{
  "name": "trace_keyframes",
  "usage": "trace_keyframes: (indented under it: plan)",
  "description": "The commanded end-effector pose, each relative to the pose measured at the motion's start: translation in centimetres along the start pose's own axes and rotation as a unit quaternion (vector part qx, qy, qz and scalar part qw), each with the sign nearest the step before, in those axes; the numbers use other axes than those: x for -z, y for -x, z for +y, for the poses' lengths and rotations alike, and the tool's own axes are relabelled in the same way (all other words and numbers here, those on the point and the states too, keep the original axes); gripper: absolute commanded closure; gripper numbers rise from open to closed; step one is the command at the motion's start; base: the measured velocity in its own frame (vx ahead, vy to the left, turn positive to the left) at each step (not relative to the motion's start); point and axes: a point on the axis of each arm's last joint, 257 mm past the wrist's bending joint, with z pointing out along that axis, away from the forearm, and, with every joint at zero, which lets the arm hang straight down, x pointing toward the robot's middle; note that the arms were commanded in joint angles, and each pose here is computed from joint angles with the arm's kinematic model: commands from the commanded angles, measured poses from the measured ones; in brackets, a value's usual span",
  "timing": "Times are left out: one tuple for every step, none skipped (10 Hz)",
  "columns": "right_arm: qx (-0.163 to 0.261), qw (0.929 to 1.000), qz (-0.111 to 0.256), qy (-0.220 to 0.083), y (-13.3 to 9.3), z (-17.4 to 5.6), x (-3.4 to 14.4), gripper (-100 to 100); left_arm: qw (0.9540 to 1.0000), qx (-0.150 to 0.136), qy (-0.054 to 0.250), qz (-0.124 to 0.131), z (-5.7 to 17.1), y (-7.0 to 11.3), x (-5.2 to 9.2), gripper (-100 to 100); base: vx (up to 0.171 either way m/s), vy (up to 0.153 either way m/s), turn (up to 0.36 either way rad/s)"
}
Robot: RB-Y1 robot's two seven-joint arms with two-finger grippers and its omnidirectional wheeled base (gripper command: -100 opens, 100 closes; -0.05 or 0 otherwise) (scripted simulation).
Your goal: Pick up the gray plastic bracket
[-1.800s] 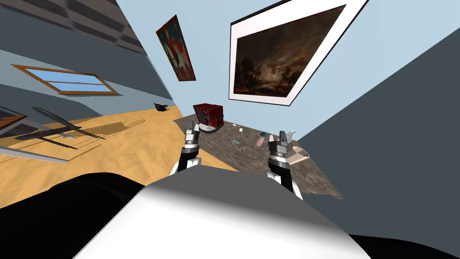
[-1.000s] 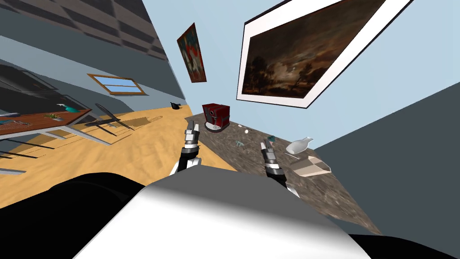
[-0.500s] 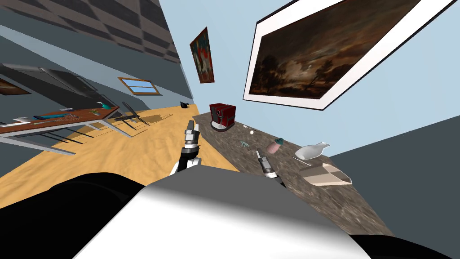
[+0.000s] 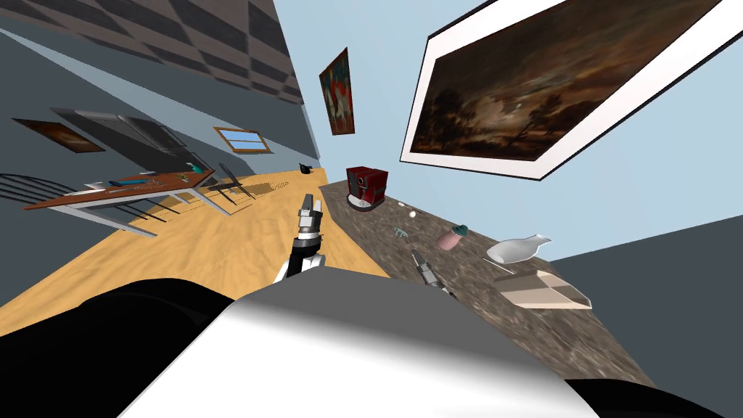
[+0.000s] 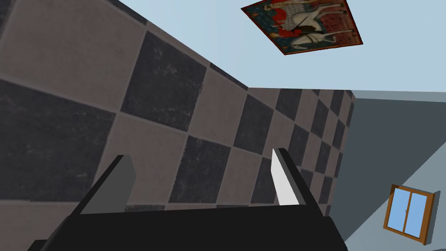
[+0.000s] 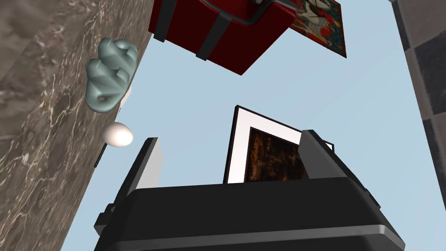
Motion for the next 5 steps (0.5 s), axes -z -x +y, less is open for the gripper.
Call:
trace_keyframes:
  plan:
    - [0.008, 0.9989, 0.038, -0.024, -1.7, -2.0, 2.1, -100, 1.0000, 0.000, 0.000, 0.000, 0.0, 0.0, 0.0, 0, -0.033, 0.055, 0.148]
    - [0.013, 0.9966, 0.068, -0.045, -3.0, -3.6, 3.9, -100, 1.0000, 0.000, 0.000, 0.000, 0.0, 0.0, 0.0, 0, -0.066, 0.085, 0.223]
    - [0.019, 0.9957, 0.078, -0.046, -3.1, -3.7, 4.2, -100, 1.0000, 0.000, 0.000, 0.000, 0.0, 0.0, 0.0, 0, -0.055, 0.053, 0.058]
    - [0.024, 0.9915, 0.108, -0.069, -4.3, -5.4, 6.2, -100, 1.0000, 0.000, 0.000, 0.000, 0.0, 0.0, 0.0, 0, -0.047, 0.060, 0.123]
    - [0.027, 0.9906, 0.115, -0.069, -4.3, -5.5, 6.4, -100, 1.0000, 0.000, 0.000, 0.000, 0.0, 0.0, 0.0, 0, -0.035, 0.053, 0.065]
